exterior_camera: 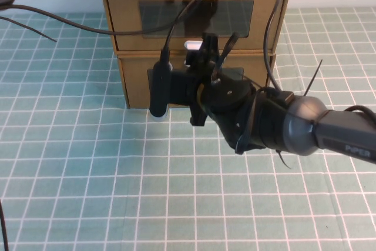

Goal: Open the shoe box
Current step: 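Pull the top drawer of the cardboard box fully open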

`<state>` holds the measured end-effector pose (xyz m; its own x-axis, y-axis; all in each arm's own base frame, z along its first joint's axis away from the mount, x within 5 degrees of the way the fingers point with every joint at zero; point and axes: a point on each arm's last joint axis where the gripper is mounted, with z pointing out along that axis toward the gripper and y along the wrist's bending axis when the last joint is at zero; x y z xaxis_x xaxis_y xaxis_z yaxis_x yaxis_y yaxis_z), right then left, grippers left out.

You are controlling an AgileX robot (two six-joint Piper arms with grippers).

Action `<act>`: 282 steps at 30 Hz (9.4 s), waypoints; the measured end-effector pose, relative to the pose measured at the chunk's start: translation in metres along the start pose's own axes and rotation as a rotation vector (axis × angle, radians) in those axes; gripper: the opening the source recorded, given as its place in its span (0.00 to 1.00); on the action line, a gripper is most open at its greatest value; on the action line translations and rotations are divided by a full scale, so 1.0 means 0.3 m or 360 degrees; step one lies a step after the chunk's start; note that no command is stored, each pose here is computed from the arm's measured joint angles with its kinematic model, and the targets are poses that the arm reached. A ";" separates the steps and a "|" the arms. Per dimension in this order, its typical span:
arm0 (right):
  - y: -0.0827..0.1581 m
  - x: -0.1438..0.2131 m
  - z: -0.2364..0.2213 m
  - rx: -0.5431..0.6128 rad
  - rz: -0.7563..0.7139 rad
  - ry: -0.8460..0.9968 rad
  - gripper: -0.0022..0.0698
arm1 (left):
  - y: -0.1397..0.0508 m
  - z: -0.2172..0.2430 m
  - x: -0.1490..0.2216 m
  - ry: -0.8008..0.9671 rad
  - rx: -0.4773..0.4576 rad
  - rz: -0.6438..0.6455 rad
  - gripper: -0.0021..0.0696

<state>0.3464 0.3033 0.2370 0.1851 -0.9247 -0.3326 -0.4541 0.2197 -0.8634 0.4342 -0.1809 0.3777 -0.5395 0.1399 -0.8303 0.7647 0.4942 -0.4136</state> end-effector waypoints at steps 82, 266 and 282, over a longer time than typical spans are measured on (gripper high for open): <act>-0.075 0.031 0.031 0.0091 -0.0029 0.0001 0.05 | 0.021 0.004 0.003 -0.0017 -0.0002 -0.0028 0.02; -0.178 0.542 -1.330 -0.0374 0.1450 0.0014 0.01 | -0.637 -0.945 0.915 -0.0202 -0.1654 0.0039 0.02; -0.177 0.543 -1.330 -0.0378 0.1451 0.0020 0.01 | -0.555 -0.846 1.013 -0.0612 -0.1529 0.0226 0.02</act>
<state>0.0529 0.0171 0.3800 -0.3382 -0.4313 -0.8364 -0.5854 0.7924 -0.1718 0.0534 -0.0030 0.2889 -0.1892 0.0506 -0.9806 0.1189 0.9925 0.0283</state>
